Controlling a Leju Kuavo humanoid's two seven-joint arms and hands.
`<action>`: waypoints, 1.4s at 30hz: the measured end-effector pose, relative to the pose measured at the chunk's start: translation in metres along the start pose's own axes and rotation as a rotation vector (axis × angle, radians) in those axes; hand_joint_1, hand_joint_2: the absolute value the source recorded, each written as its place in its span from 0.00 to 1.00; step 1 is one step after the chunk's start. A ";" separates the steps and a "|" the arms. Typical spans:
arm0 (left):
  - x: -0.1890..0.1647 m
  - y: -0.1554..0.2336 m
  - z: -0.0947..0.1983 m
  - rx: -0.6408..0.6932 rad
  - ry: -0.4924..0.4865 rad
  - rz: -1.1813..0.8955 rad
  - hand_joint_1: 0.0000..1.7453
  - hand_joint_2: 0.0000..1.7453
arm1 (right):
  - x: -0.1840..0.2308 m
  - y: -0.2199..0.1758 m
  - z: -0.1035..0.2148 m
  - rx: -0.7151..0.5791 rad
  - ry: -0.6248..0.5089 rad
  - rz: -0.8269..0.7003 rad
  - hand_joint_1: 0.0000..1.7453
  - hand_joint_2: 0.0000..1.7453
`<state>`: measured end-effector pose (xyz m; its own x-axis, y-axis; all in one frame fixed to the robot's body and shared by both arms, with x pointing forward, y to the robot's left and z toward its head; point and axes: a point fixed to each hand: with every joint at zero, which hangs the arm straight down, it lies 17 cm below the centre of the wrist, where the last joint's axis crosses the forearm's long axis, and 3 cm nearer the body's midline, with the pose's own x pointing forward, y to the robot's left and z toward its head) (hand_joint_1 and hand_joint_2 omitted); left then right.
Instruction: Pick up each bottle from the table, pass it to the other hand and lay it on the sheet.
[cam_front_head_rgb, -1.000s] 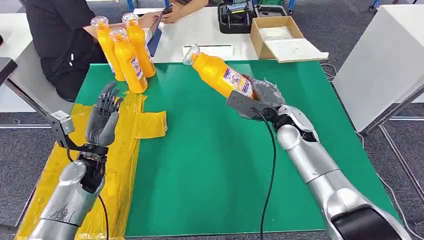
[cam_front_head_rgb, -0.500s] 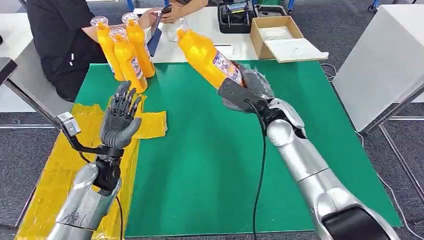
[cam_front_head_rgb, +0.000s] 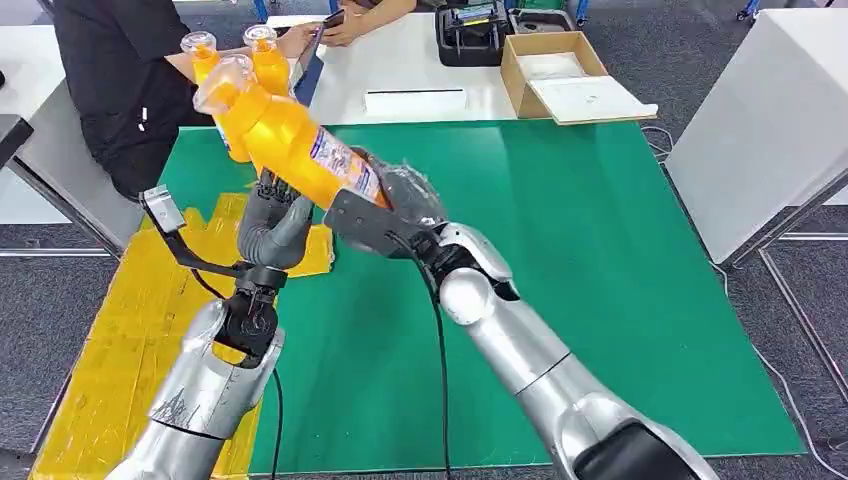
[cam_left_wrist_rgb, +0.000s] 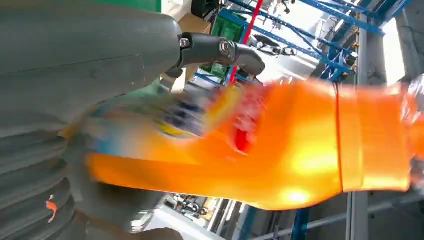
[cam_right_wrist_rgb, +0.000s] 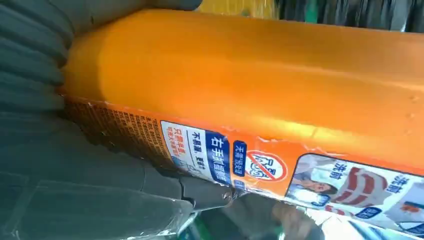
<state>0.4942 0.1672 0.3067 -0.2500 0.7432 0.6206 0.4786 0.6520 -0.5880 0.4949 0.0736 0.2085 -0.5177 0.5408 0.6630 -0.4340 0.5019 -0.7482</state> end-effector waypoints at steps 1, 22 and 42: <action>0.000 -0.001 -0.001 0.001 0.000 0.002 0.00 1.00 | 0.003 0.011 -0.001 0.021 0.000 -0.003 1.00 1.00; 0.007 0.020 -0.003 0.082 -0.016 -0.053 0.00 1.00 | 0.011 0.063 -0.002 0.124 0.004 -0.012 1.00 1.00; 0.004 0.025 -0.006 0.118 -0.002 -0.217 1.00 1.00 | 0.007 0.070 -0.003 0.143 0.036 -0.012 1.00 1.00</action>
<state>0.5099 0.1855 0.2977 -0.3382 0.5837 0.7382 0.3115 0.8096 -0.4975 0.4628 0.1142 0.1614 -0.4861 0.5605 0.6705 -0.5418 0.4087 -0.7344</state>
